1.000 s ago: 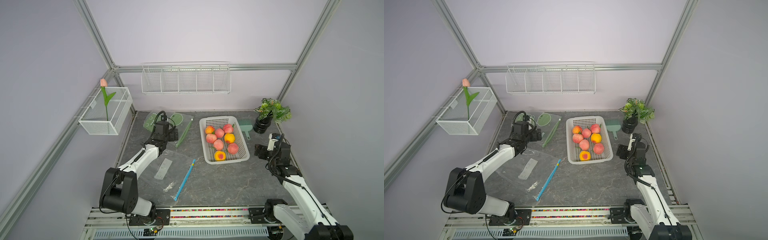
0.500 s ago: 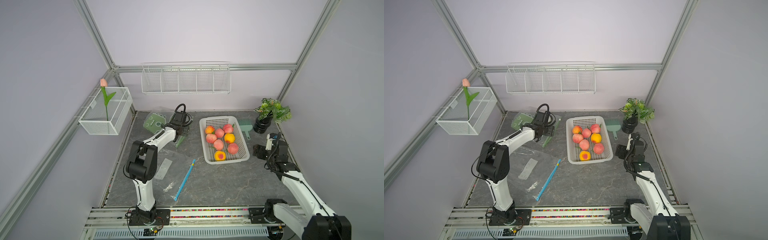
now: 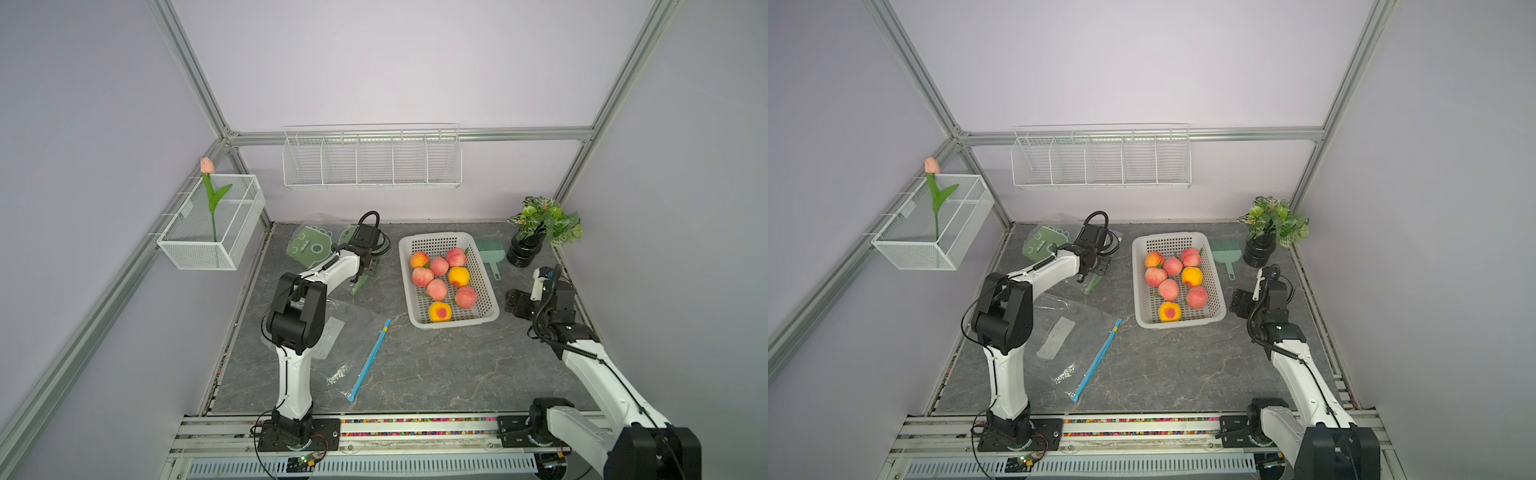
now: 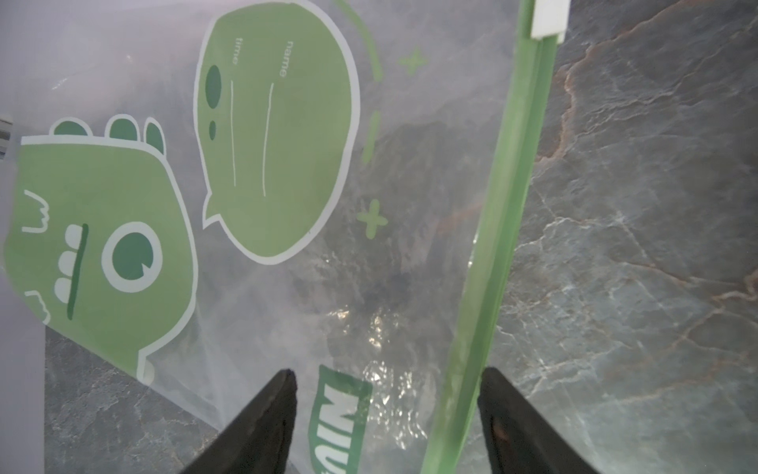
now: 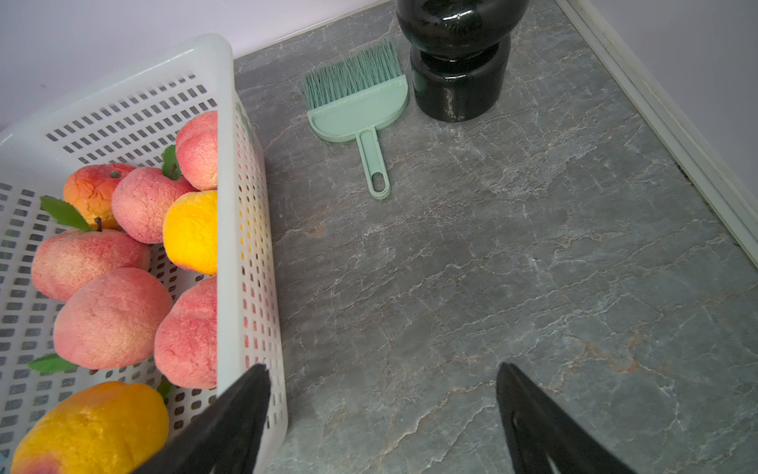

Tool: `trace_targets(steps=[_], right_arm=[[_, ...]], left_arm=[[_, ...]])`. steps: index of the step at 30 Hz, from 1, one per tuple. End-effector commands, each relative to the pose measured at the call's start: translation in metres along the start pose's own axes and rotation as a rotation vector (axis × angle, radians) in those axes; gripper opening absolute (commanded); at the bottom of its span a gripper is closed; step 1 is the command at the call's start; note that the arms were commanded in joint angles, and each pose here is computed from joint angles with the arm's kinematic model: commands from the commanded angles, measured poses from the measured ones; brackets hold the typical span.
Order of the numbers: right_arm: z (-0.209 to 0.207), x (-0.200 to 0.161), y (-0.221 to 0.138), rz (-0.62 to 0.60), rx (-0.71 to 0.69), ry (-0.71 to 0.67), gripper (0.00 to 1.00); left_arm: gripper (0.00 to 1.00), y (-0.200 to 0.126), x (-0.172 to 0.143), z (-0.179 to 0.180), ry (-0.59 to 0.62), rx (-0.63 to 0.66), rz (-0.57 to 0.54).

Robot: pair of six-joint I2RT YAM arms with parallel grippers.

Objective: Place the peach in a zip-top bag and seal the zipper
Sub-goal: Open the zipper of the food storage bag at the center of the board.

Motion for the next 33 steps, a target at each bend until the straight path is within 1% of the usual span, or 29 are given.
trace_targets(steps=[1, 11, 17, 27, 30, 33], right_arm=[[0.005, 0.004, -0.001, 0.003, 0.019, 0.024, 0.89], [0.004, 0.001, 0.001, 0.015, 0.016, 0.025, 0.89], [0.004, -0.002, 0.002, 0.024, 0.016, 0.025, 0.89], [0.004, -0.001, 0.001, 0.023, 0.017, 0.028, 0.89], [0.004, 0.000, 0.000, 0.020, 0.018, 0.026, 0.89], [0.005, 0.001, 0.000, 0.017, 0.021, 0.024, 0.89]], left_arm=[[0.73, 0.003, 0.001, -0.003, 0.056, 0.030, 0.014], [0.72, 0.009, -0.001, -0.007, 0.072, 0.092, 0.019], [0.69, 0.012, 0.001, 0.002, 0.062, 0.163, 0.016], [0.68, 0.021, -0.001, -0.003, 0.095, 0.153, 0.056], [0.58, 0.023, 0.001, -0.003, 0.097, 0.158, 0.060], [0.43, 0.025, 0.002, -0.003, 0.103, 0.160, 0.064]])
Point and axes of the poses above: each gripper's point midway between its finger pads, its own y axis out along the fingers, its own z axis along the line the jaws close on, x = y × z, the point moved 3 cm from there along -y, back along the fingers, and after that the axes turned 2 degrees about -y, right-handed, at the moved point
